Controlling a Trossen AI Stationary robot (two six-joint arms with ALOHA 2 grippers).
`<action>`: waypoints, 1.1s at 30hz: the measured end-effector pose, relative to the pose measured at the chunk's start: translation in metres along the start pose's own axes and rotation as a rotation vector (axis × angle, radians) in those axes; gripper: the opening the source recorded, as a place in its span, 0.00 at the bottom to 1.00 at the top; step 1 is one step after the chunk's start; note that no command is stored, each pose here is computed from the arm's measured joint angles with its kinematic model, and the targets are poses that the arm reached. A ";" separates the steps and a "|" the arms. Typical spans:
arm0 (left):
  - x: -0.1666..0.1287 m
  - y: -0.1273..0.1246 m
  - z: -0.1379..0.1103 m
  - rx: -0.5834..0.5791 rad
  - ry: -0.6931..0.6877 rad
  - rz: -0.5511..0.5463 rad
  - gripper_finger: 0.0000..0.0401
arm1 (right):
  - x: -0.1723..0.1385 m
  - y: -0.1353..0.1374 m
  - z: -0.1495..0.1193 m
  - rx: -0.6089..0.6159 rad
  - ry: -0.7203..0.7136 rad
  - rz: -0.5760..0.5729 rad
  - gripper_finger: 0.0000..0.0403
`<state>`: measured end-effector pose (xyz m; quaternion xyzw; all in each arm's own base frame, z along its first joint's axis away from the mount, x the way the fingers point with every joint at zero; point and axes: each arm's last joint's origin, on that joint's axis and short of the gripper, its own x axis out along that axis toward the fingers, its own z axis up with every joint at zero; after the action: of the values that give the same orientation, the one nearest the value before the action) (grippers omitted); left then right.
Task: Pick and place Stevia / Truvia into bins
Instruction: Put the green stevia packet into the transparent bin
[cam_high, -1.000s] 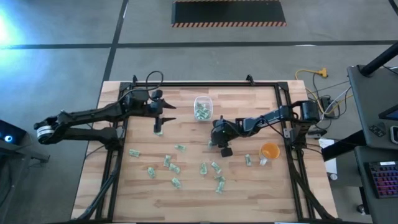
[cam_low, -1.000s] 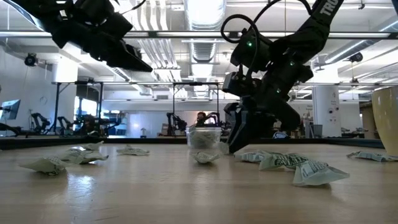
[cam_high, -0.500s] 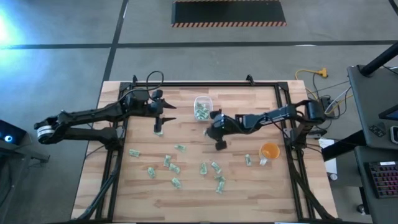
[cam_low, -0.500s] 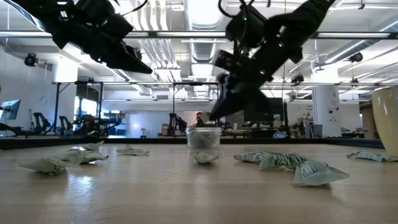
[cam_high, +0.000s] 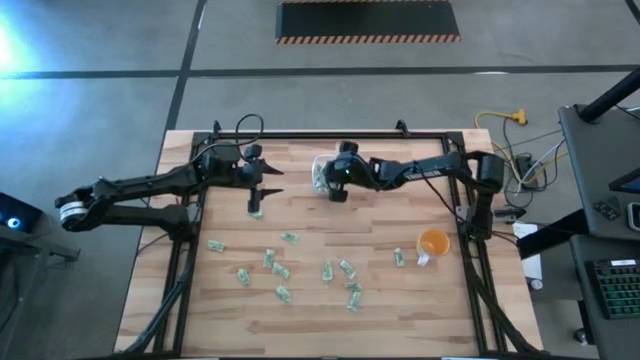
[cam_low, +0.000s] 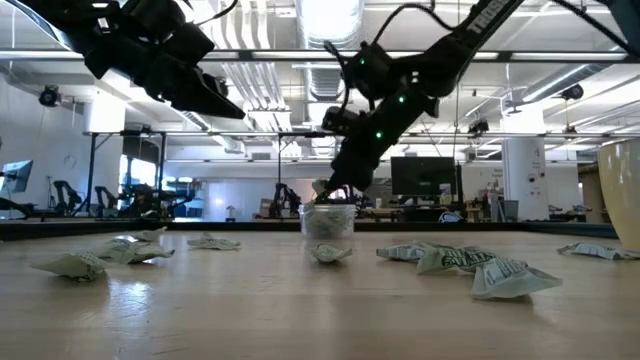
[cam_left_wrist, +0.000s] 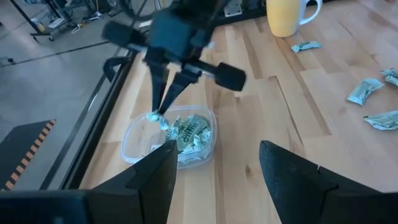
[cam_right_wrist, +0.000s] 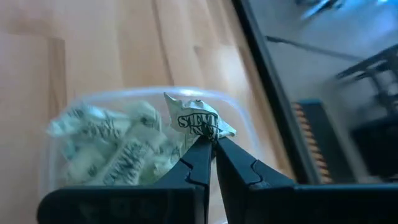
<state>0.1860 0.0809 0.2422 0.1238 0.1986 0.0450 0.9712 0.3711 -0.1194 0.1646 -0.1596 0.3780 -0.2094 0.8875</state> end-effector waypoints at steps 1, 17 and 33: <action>0.000 0.000 0.000 0.000 0.000 0.000 0.53 | 0.003 -0.001 -0.002 0.005 0.003 0.030 0.03; 0.000 0.000 0.000 0.000 0.002 0.003 0.53 | 0.005 -0.010 0.002 0.058 0.055 0.113 0.26; 0.015 -0.036 -0.057 -0.173 0.254 -0.252 0.52 | -0.066 -0.002 -0.005 0.164 0.188 0.468 0.36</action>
<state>0.1790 0.0612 0.1767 0.0071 0.3291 -0.0448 0.9432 0.3254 -0.0891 0.2024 0.0245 0.4673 -0.0424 0.8828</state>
